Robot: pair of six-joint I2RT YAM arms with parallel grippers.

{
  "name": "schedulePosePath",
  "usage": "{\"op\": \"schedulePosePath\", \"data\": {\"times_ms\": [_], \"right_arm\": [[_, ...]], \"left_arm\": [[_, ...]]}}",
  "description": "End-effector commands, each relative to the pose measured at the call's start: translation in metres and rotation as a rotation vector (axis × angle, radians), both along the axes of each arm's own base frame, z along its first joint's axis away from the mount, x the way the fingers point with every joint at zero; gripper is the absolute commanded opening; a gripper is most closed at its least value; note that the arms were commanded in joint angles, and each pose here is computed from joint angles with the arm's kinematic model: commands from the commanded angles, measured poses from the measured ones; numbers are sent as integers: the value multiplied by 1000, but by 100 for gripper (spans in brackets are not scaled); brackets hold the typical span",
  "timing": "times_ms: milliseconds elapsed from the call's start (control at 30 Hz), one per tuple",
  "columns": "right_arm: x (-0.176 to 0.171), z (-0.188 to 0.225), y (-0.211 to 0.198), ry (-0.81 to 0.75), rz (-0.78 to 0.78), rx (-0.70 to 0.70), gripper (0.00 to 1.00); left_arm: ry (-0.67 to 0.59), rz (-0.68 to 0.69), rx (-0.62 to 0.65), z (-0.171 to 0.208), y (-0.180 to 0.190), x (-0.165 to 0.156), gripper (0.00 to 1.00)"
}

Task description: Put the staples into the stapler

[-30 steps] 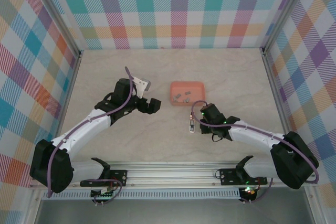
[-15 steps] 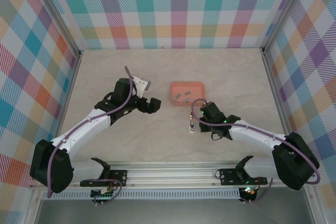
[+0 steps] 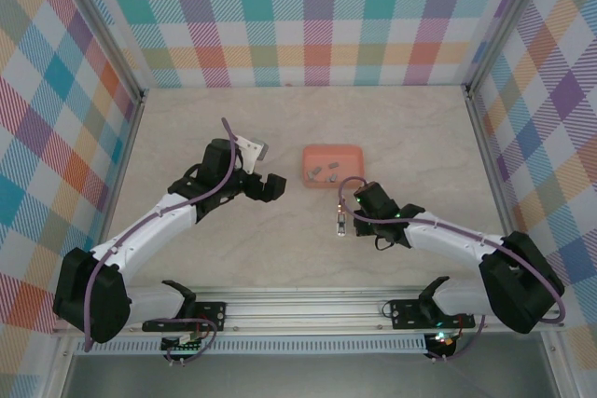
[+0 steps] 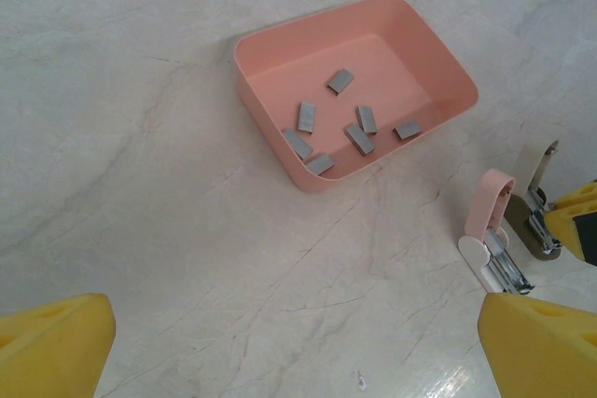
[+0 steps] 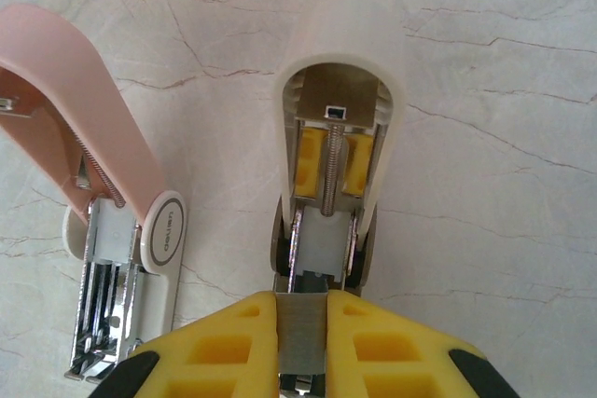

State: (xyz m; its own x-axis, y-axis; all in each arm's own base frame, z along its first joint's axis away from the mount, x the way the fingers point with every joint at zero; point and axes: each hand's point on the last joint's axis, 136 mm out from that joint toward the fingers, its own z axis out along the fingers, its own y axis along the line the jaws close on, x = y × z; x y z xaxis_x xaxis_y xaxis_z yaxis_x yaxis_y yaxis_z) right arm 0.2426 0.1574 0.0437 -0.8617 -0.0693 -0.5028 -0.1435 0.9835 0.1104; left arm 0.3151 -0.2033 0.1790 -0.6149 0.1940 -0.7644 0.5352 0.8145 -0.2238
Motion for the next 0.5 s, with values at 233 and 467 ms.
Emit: {"op": "schedulePosePath", "data": {"times_ms": [233, 467], "right_arm": [[-1, -4, -2, 14, -18, -15, 15], [0, -3, 0, 12, -16, -7, 15]], "left_arm": [[-15, -15, -25, 12, -7, 3, 100], [-13, -13, -24, 11, -7, 3, 100]]}}
